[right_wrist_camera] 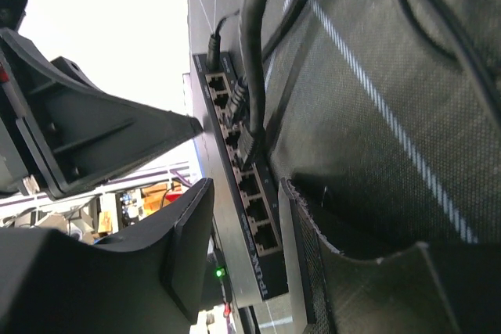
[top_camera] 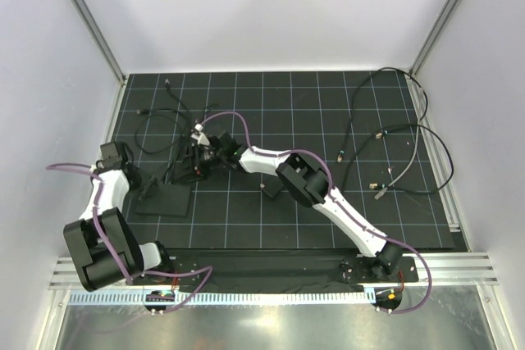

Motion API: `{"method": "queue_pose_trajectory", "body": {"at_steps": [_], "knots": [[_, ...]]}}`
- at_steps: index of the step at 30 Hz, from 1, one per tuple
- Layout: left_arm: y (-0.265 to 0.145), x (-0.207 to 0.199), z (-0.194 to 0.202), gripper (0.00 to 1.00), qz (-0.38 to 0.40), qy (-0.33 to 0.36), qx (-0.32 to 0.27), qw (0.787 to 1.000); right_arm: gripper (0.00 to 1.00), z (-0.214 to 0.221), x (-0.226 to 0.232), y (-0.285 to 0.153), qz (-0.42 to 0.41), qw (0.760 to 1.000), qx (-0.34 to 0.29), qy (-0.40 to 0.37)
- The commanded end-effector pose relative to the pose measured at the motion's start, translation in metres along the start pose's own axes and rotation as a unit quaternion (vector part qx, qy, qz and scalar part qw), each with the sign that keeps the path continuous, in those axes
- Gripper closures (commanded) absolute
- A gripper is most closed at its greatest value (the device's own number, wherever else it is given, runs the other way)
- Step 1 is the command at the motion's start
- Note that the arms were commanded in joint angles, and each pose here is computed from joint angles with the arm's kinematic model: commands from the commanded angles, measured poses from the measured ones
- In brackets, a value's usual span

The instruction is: Pull the plug from the switch port

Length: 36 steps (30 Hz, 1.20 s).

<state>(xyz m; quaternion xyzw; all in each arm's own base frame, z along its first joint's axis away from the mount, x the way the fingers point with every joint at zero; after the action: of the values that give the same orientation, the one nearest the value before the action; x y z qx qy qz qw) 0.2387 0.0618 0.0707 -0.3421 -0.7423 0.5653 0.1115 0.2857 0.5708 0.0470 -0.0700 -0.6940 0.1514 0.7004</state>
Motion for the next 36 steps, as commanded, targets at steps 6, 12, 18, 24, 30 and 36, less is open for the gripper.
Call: {"method": "queue_pose_trajectory", "body": {"at_steps": [6,12,18,24,30,36], "knots": [[-0.009,0.01,0.029,0.66,0.012,-0.023,0.014,1.0,0.53,0.01,0.015,-0.009,-0.003,1.0,0.006,0.001],[-0.044,0.019,-0.034,0.61,-0.065,0.03,-0.102,0.992,0.53,0.007,0.012,-0.006,-0.005,1.0,0.008,0.001],[-0.03,0.01,-0.054,0.58,-0.056,0.036,-0.068,0.995,0.51,0.003,0.021,-0.014,-0.015,1.0,0.001,-0.021],[-0.002,0.011,-0.049,0.48,-0.032,0.06,-0.048,0.997,0.44,0.015,0.028,-0.029,-0.027,0.998,0.027,-0.049],[0.008,0.012,-0.039,0.46,-0.013,0.051,-0.039,0.998,0.43,0.023,0.03,-0.038,-0.038,0.997,0.043,-0.054],[0.004,0.005,-0.013,0.47,0.038,0.014,-0.026,0.999,0.43,0.023,0.029,-0.036,-0.05,0.996,0.047,-0.05]]}}
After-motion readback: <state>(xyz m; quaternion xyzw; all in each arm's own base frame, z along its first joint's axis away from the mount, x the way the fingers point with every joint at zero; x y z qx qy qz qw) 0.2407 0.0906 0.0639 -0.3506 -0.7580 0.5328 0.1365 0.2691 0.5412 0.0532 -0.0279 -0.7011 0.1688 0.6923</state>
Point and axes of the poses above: each gripper's point midway between its finger pads, its own y axis out along the fingers, its own x axis along the line the jaws close on, z = x × y, the point moved 3 cm from there along -y, back along the fingers, and after that the axes turned 10 degrees about y, right-handed, at the moved point
